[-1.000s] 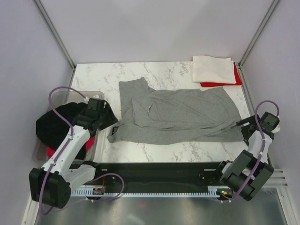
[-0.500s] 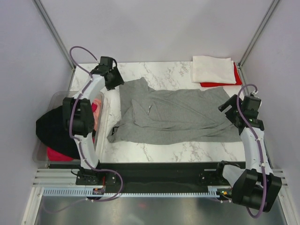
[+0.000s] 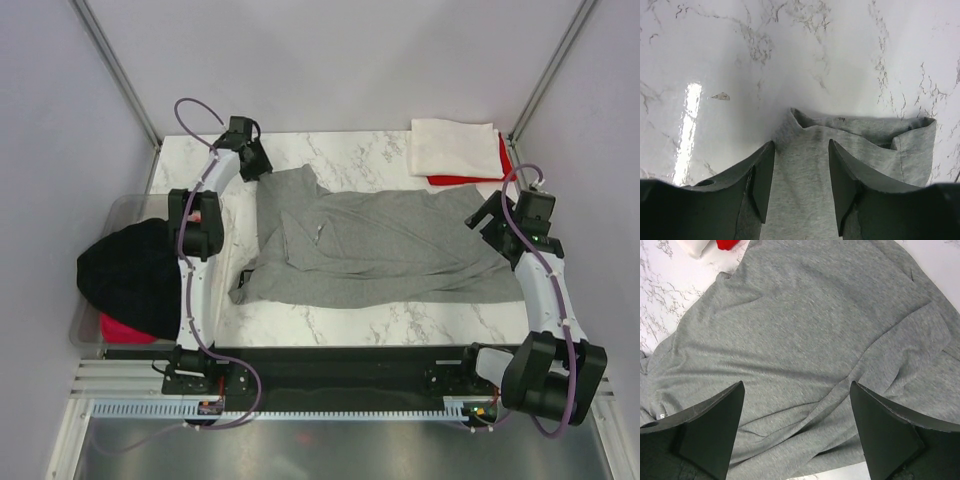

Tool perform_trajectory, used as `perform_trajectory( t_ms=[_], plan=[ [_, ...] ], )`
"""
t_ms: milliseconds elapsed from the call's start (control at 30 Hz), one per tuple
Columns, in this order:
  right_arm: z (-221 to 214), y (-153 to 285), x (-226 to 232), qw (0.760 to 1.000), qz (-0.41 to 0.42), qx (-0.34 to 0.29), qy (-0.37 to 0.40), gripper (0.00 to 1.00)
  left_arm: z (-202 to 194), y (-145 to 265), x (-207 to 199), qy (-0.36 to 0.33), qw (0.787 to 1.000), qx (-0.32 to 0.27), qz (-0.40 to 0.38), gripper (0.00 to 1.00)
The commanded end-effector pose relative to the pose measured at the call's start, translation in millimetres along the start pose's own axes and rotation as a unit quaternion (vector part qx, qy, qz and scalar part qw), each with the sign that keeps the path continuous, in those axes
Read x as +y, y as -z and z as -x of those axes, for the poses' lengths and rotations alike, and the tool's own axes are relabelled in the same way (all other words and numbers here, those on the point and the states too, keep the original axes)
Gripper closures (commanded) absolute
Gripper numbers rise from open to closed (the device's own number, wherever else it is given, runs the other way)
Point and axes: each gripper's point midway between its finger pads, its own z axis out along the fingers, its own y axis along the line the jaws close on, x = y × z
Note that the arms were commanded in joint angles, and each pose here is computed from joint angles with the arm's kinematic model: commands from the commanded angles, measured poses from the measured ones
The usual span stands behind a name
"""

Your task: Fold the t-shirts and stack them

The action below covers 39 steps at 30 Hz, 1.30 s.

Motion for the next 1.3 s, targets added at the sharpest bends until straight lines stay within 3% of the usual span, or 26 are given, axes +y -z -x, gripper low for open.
perform_trajectory(
  t_ms=[0,33,167,400,433,500,667,933,1267],
  plan=[
    [25,-5,20,0.999,0.027,-0.031,0.010,0.06,2,-14,3,-0.012,1.000,0.000,0.001,0.46],
    [27,-8,19,0.999,0.019,-0.034,0.011,0.06,1,-16,4,-0.009,1.000,0.000,0.000,0.48],
    [44,-28,15,0.999,-0.007,-0.045,0.008,0.06,3,-22,3,-0.007,1.000,-0.006,-0.015,0.98],
    [79,-119,8,0.997,-0.068,-0.030,0.014,0.14,8,-6,-6,-0.034,0.996,-0.061,-0.053,0.98],
    [84,-129,8,0.997,-0.075,-0.032,0.016,0.19,-12,-7,-1,-0.043,0.996,-0.053,-0.050,0.98],
    [97,-154,6,0.995,-0.093,-0.037,0.025,0.23,4,11,-18,-0.070,0.990,-0.105,-0.069,0.98],
    [116,-197,11,0.993,-0.107,-0.045,0.035,0.38,-1,14,-26,-0.087,0.987,-0.109,-0.083,0.98],
    [110,-231,26,0.990,-0.115,-0.039,0.071,0.41,-2,14,-26,-0.089,0.986,-0.108,-0.087,0.98],
    [86,-243,2,0.984,-0.155,-0.024,0.086,0.55,-3,13,-28,-0.091,0.986,-0.107,-0.091,0.98]
  ],
)
